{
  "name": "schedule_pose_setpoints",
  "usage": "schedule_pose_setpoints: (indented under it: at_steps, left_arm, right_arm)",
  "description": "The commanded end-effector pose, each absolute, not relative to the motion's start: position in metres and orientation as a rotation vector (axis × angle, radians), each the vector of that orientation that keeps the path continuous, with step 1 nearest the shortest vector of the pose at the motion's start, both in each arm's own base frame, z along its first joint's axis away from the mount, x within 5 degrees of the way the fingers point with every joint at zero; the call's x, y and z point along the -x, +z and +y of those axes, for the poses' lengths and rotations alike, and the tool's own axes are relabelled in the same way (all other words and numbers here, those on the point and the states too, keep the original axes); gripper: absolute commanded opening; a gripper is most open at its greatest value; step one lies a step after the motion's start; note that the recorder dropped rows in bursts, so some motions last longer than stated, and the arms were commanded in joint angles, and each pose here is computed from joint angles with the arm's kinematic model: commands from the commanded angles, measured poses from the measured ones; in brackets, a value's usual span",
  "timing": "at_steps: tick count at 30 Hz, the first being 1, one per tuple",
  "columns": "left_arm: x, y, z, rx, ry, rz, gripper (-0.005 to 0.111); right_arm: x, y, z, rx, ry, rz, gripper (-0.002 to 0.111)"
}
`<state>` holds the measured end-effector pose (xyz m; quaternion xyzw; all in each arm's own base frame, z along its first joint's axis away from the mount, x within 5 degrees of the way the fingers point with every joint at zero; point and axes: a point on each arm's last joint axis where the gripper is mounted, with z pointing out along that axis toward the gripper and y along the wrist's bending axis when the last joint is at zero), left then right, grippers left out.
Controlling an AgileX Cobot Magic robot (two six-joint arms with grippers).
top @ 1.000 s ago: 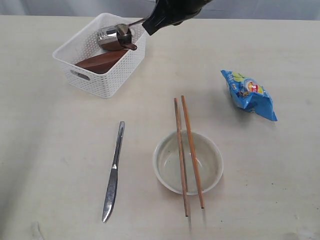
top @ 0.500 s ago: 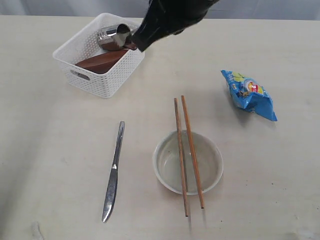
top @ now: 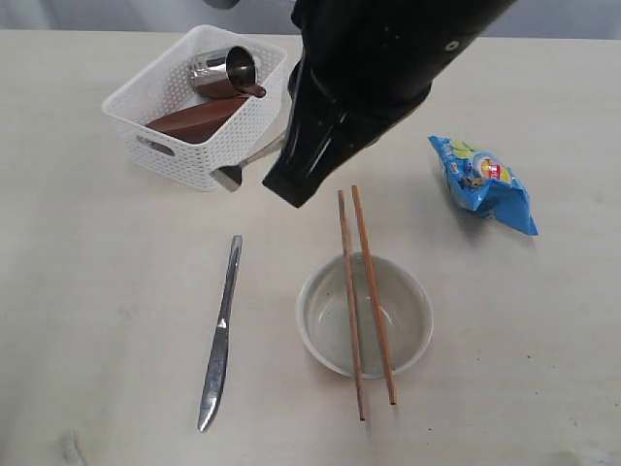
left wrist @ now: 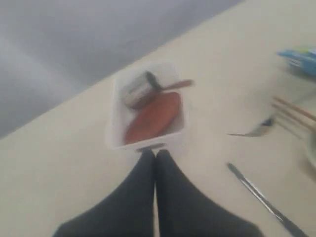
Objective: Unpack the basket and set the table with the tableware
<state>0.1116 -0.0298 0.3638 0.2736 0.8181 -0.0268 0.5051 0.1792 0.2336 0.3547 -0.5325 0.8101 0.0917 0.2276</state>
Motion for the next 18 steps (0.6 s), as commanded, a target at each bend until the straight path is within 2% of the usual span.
schedule_pose_setpoints:
  at_steps: [1, 10, 12, 16, 18]
  left_arm:
    - [-0.118, 0.366, -0.055, -1.046, -0.303, 1.93, 0.0]
    - [-0.151, 0.339, -0.073, -1.251, -0.64, 1.995, 0.003]
    - [-0.155, 0.34, -0.076, -1.263, -0.675, 1.948, 0.011]
    - [-0.157, 0.341, -0.077, -1.286, -0.67, 1.904, 0.039]
    - [-0.159, 0.339, -0.076, -1.273, -0.64, 1.894, 0.049]
  right_arm:
    - [-0.169, 0.357, 0.238, 1.541, 0.385, 2.2, -0.001]
    - [-0.169, 0.359, 0.242, 1.619, 0.412, 2.092, -0.001]
    - [-0.17, 0.359, 0.242, 1.619, 0.411, 2.084, -0.001]
    - [-0.173, 0.356, 0.247, 1.625, 0.41, 2.066, -0.001]
    - [-0.177, 0.35, 0.249, 1.638, 0.435, 2.081, -0.001]
